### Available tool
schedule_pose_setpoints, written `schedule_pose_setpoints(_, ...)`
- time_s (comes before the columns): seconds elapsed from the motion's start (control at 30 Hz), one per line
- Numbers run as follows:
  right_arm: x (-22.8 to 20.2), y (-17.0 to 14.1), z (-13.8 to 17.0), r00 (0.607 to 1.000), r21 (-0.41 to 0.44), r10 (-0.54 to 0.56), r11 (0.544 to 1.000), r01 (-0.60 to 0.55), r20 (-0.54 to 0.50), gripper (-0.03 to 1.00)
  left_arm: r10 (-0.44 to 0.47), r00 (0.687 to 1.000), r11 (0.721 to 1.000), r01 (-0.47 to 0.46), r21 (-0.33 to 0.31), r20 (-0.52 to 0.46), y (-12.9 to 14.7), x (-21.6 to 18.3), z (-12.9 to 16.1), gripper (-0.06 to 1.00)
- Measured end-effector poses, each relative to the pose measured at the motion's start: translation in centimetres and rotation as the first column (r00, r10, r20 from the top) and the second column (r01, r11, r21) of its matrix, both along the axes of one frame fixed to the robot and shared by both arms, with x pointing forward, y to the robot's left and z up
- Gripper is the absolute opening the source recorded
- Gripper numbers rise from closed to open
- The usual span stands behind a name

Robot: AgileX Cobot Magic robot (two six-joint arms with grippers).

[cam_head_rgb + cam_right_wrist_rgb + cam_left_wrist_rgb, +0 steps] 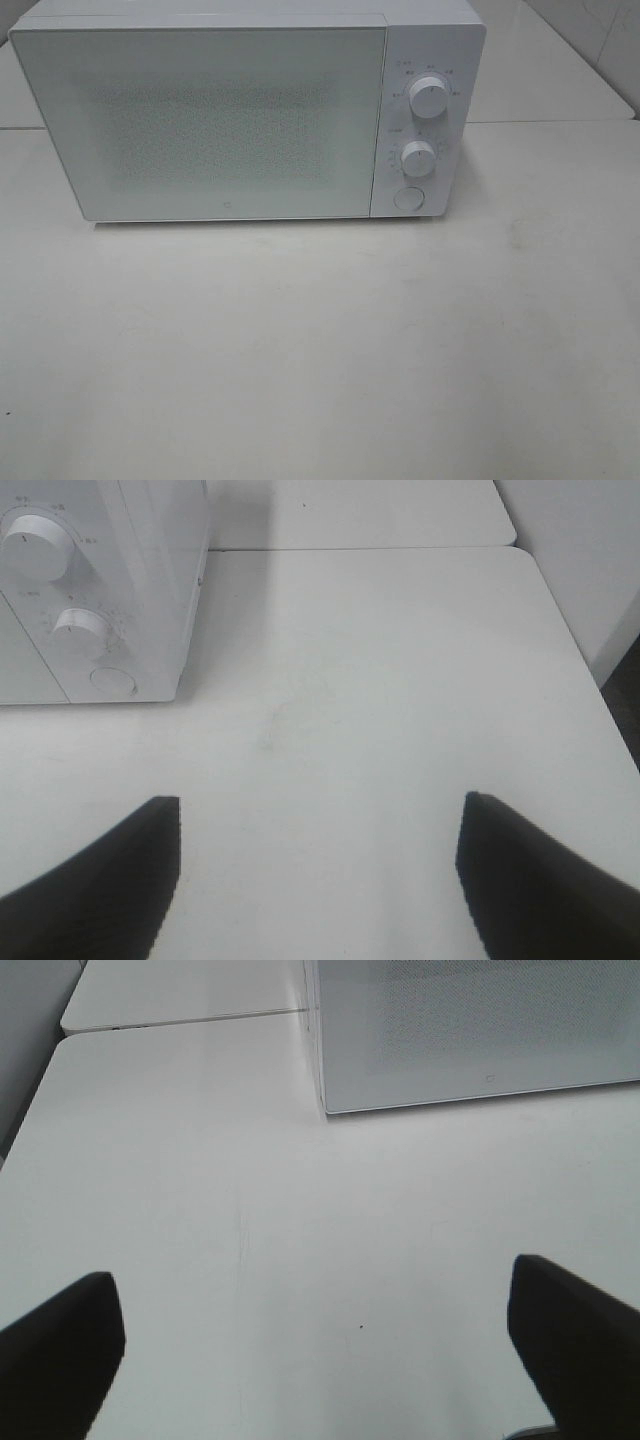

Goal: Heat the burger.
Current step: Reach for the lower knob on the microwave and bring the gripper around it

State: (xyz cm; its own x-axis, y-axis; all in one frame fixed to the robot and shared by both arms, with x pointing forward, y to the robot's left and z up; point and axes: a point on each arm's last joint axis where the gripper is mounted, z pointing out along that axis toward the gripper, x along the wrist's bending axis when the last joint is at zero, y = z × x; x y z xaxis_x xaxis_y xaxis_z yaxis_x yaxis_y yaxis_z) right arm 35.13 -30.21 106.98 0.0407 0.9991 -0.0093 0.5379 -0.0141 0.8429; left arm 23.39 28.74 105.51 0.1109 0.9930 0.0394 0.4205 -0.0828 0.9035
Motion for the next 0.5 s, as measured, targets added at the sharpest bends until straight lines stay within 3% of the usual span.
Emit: schedule_pose_setpoints(0.5,6.1,0.2,-1.6,0.999,0.020,0.011,1.000,-0.012,0.038,0.74,0.000,1.000,1.000,0.000,0.000,0.000,0.0,0.0,0.0,0.98)
